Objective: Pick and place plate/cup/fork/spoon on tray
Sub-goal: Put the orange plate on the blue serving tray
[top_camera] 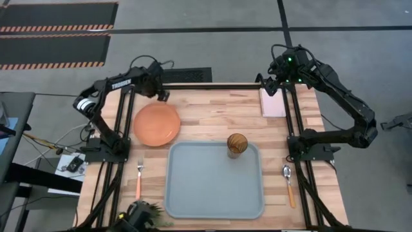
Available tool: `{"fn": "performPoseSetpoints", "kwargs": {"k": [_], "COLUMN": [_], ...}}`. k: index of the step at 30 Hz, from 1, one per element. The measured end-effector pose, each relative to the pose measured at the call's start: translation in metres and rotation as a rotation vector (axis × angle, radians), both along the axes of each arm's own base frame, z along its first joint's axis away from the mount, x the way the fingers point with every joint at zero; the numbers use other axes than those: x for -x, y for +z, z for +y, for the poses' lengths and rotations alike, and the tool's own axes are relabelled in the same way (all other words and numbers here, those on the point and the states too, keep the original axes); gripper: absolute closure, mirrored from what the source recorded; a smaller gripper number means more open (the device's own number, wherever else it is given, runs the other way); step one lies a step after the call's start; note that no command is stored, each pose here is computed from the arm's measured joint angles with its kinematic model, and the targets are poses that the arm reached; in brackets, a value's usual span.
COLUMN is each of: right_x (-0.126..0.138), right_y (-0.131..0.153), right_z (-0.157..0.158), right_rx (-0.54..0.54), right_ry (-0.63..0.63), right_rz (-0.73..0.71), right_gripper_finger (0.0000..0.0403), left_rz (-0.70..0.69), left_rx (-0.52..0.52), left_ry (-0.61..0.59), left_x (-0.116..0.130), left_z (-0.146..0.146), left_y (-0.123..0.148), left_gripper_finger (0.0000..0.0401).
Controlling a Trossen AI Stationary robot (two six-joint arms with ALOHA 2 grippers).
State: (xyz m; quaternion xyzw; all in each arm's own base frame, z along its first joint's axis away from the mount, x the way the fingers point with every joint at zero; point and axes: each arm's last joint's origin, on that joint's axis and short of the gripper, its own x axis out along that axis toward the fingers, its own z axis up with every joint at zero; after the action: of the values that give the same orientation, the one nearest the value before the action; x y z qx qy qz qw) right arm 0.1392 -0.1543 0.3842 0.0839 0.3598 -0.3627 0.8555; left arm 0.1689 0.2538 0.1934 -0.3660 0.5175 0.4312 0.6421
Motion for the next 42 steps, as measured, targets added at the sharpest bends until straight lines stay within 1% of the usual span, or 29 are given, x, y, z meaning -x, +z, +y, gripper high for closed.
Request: {"fn": "performPoseSetpoints", "kwargs": {"k": [3, 5, 6, 10, 12, 17, 21, 27, 31, 34, 36, 39, 40, 42], "right_x": [0.000, 0.000, 0.000, 0.000, 0.000, 0.000, 0.000, 0.000, 0.000, 0.000, 0.000, 0.000, 0.000, 0.000], "right_y": [0.000, 0.000, 0.000, 0.000, 0.000, 0.001, 0.001, 0.001, 0.001, 0.001, 0.001, 0.001, 0.001, 0.001], "right_z": [0.000, 0.000, 0.000, 0.000, 0.000, 0.000, -0.001, -0.001, -0.001, -0.001, -0.001, -0.001, -0.001, -0.001], "right_rx": [0.000, 0.000, 0.001, 0.003, 0.003, 0.002, 0.004, 0.005, 0.005, 0.005, 0.006, 0.005, 0.005, 0.005], "right_ry": [0.000, 0.000, 0.000, -0.001, -0.001, -0.006, -0.006, -0.006, -0.006, -0.006, -0.006, -0.006, -0.006, -0.006], "right_rz": [-0.001, -0.001, -0.001, -0.003, -0.004, -0.009, -0.012, -0.012, -0.012, -0.012, -0.013, -0.012, -0.013, -0.012], "right_gripper_finger": [0.0129, 0.0129, 0.0129, 0.0129, 0.0129, 0.0129, 0.0129, 0.0129, 0.0129, 0.0129, 0.0129, 0.0129, 0.0129, 0.0129], "left_rz": [0.084, 0.159, 0.171, 0.149, 0.139, 0.156, 0.175, 0.199, 0.157, 0.130, 0.129, 0.125, 0.122, 0.114], "left_rx": [0.044, 0.055, 0.056, 0.054, 0.061, 0.098, 0.090, 0.085, 0.099, 0.089, 0.092, 0.095, 0.093, 0.081], "left_ry": [-0.080, -0.105, -0.113, -0.155, -0.157, -0.163, -0.188, -0.181, -0.181, -0.189, -0.186, -0.185, -0.177, -0.162], "left_x": [0.001, 0.004, 0.005, 0.006, 0.007, 0.011, 0.011, 0.012, 0.013, 0.011, 0.011, 0.011, 0.011, 0.010], "left_z": [-0.002, -0.004, -0.003, -0.002, -0.001, -0.003, -0.003, -0.002, -0.001, 0.001, 0.001, 0.000, 0.001, 0.002], "left_y": [-0.016, -0.022, -0.022, -0.020, -0.020, -0.027, -0.027, -0.029, -0.029, -0.029, -0.029, -0.029, -0.029, -0.029], "left_gripper_finger": [0.0122, 0.0128, 0.0130, 0.0141, 0.0153, 0.0181, 0.0198, 0.0253, 0.0283, 0.0304, 0.0330, 0.0382, 0.0390, 0.0392]}}
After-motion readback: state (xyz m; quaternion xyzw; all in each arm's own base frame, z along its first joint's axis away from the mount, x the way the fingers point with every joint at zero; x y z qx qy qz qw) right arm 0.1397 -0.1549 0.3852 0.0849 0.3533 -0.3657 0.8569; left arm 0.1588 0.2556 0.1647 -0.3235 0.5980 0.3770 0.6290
